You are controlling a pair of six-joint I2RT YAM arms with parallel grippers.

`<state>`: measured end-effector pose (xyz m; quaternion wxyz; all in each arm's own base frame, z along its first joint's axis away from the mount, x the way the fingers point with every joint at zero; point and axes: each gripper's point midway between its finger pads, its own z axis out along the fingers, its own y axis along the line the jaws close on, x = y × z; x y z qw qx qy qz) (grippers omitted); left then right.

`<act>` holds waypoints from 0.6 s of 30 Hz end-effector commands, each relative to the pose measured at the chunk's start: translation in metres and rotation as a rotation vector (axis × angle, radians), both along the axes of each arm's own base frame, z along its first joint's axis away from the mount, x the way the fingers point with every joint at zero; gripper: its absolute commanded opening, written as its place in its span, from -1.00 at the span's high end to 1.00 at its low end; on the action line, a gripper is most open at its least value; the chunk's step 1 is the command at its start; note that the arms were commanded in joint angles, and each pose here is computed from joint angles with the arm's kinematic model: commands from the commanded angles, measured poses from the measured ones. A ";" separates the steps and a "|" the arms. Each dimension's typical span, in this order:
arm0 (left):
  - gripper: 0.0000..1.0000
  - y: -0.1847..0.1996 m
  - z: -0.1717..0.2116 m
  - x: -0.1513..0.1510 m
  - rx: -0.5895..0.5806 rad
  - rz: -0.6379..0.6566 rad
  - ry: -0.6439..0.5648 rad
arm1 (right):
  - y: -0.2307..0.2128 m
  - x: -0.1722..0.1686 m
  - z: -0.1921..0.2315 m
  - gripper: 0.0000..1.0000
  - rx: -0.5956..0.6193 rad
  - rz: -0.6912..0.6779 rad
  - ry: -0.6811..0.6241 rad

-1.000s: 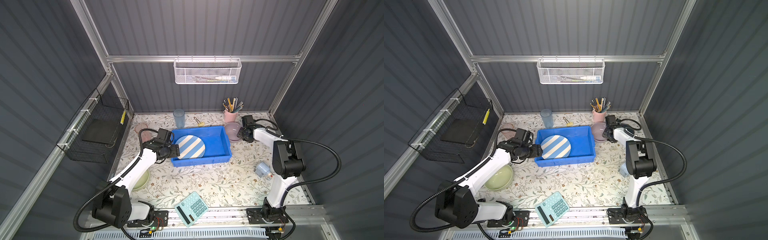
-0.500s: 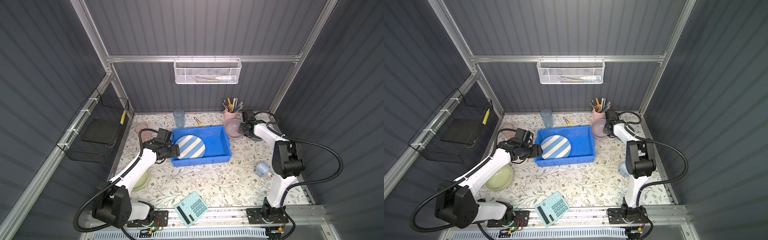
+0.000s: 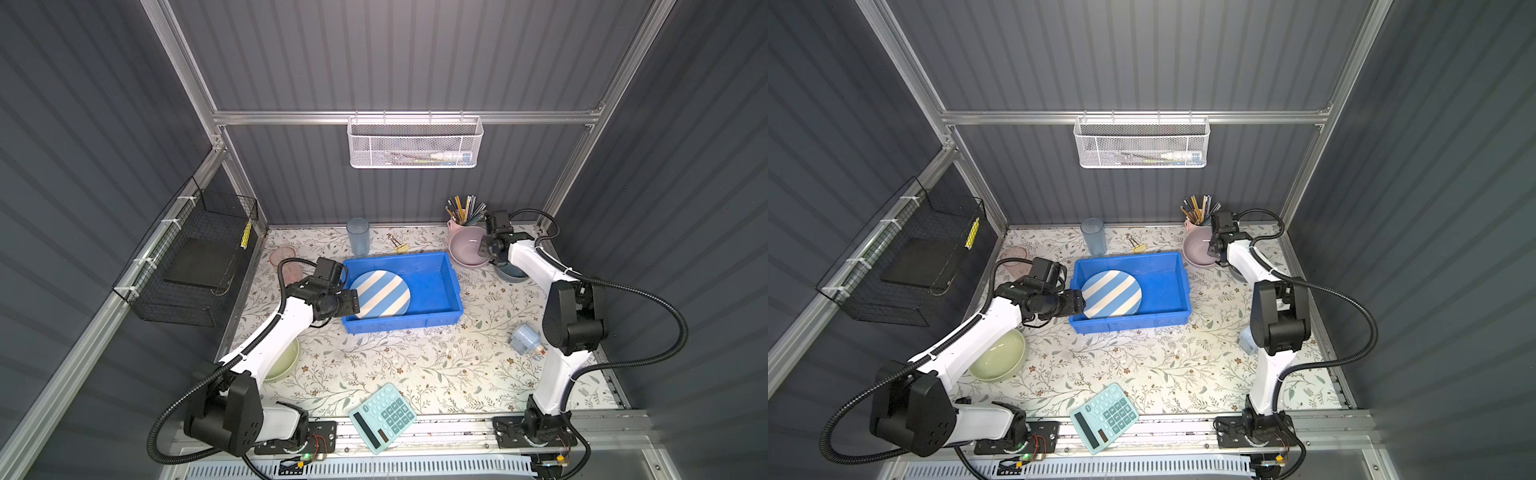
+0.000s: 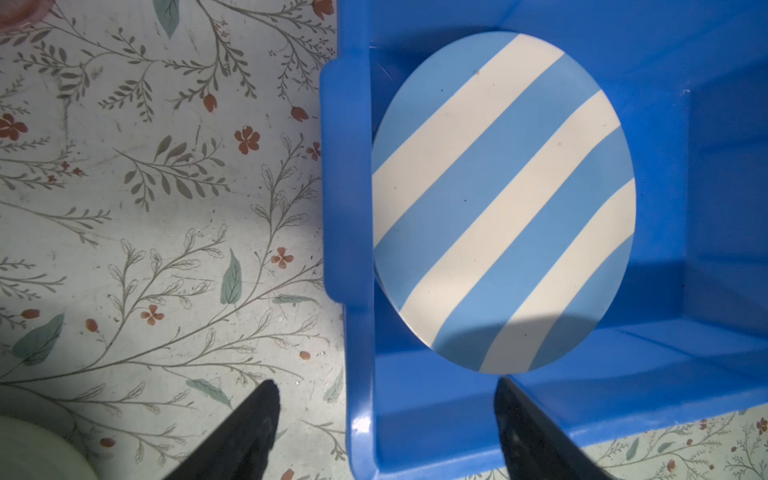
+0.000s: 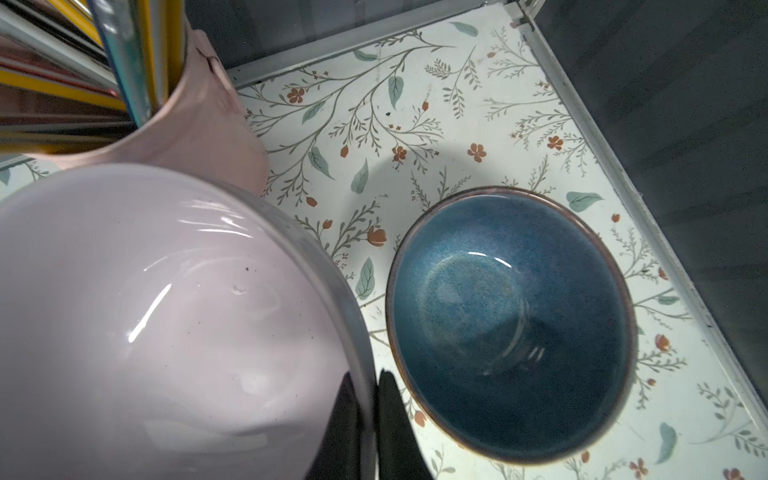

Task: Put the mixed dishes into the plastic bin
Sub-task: 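Grasp the rim of the lilac bowl with the right gripper, then lift the lilac bowl off the table with the right gripper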

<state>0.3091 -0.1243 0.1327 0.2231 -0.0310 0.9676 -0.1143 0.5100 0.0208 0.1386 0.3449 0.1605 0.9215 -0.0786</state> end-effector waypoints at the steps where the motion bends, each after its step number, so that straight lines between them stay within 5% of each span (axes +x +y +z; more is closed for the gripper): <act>1: -0.64 0.005 -0.011 -0.007 0.019 0.005 0.046 | 0.008 0.011 0.064 1.00 0.042 0.036 -0.152; 18: -0.30 0.011 -0.032 -0.005 0.041 0.041 0.108 | 0.088 -0.041 0.160 1.00 0.290 0.394 -0.155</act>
